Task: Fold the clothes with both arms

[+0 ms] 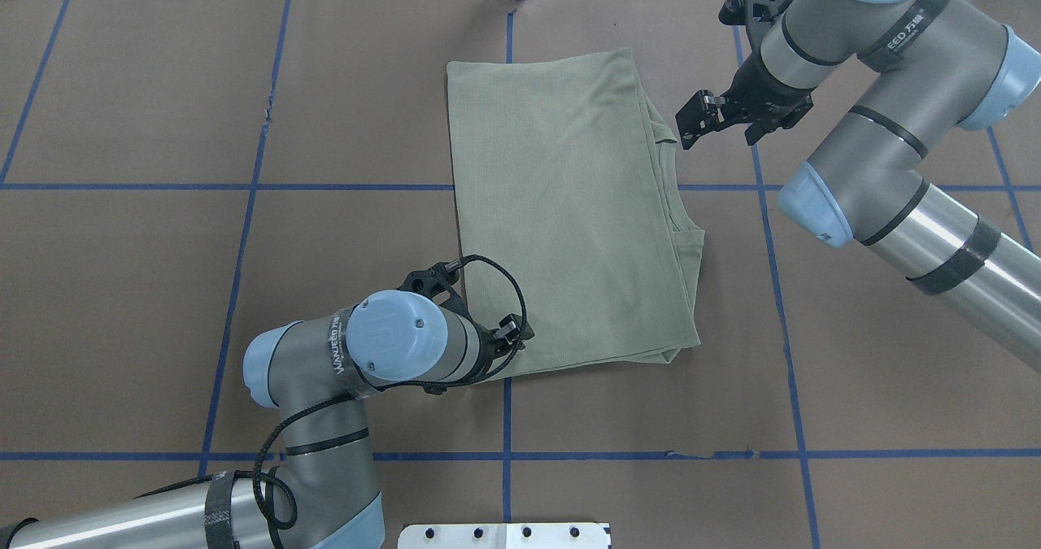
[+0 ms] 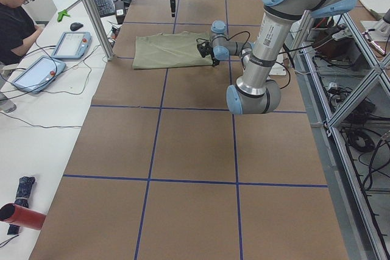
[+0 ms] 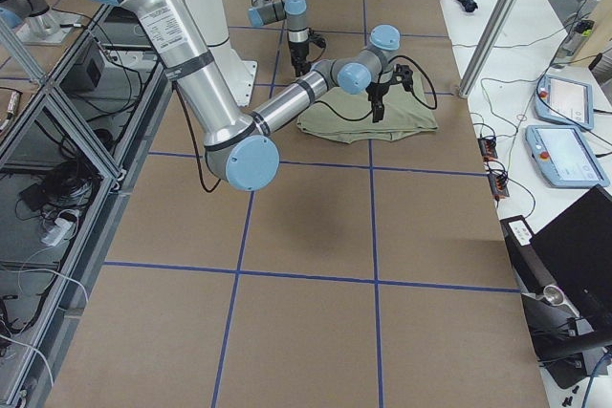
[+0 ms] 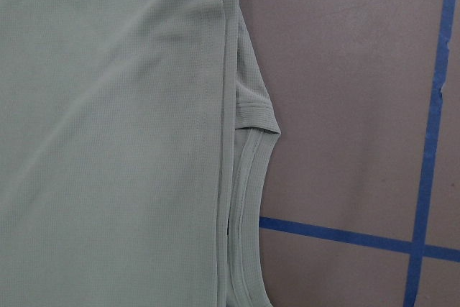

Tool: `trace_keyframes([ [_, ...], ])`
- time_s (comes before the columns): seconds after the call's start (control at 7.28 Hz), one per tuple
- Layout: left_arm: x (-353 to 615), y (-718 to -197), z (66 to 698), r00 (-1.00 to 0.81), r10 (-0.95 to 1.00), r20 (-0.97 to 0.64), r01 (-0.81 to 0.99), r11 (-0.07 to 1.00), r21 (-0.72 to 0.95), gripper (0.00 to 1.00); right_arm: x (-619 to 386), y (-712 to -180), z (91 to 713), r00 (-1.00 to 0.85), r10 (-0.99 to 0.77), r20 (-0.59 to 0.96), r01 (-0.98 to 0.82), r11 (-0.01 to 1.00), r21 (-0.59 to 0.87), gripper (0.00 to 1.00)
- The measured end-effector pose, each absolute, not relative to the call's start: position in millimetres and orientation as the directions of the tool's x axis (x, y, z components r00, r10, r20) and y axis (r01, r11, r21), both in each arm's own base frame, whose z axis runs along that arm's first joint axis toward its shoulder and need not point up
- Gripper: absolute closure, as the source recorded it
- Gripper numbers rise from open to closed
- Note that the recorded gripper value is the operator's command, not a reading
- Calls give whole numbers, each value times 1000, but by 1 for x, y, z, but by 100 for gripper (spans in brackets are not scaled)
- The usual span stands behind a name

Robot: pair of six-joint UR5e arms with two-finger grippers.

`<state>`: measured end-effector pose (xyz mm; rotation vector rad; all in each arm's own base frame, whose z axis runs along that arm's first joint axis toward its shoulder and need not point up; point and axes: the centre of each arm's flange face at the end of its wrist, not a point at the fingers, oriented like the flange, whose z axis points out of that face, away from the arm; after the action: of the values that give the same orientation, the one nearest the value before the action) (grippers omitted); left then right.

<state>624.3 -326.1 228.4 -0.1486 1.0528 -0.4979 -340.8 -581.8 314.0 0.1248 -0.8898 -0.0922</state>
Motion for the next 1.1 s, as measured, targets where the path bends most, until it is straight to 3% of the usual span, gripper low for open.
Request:
trace_keyframes([
  [0.27, 623, -326, 227, 410, -462, -787, 326, 880, -347, 5, -342, -582, 315, 627, -127, 768, 27, 990, 142, 0],
  [0.41, 623, -326, 227, 411, -462, -786, 326, 880, -347, 11, -342, -582, 316, 628, -126, 768, 27, 990, 140, 0],
  [0.82, 626, -325, 225, 411, -463, -785, 324, 879, -349, 41, -344, -582, 318, 631, -124, 766, 27, 990, 137, 0],
  [1.1, 626, -325, 224, 411, -463, -785, 324, 879, -349, 70, -345, -582, 319, 633, -123, 765, 29, 990, 135, 0],
])
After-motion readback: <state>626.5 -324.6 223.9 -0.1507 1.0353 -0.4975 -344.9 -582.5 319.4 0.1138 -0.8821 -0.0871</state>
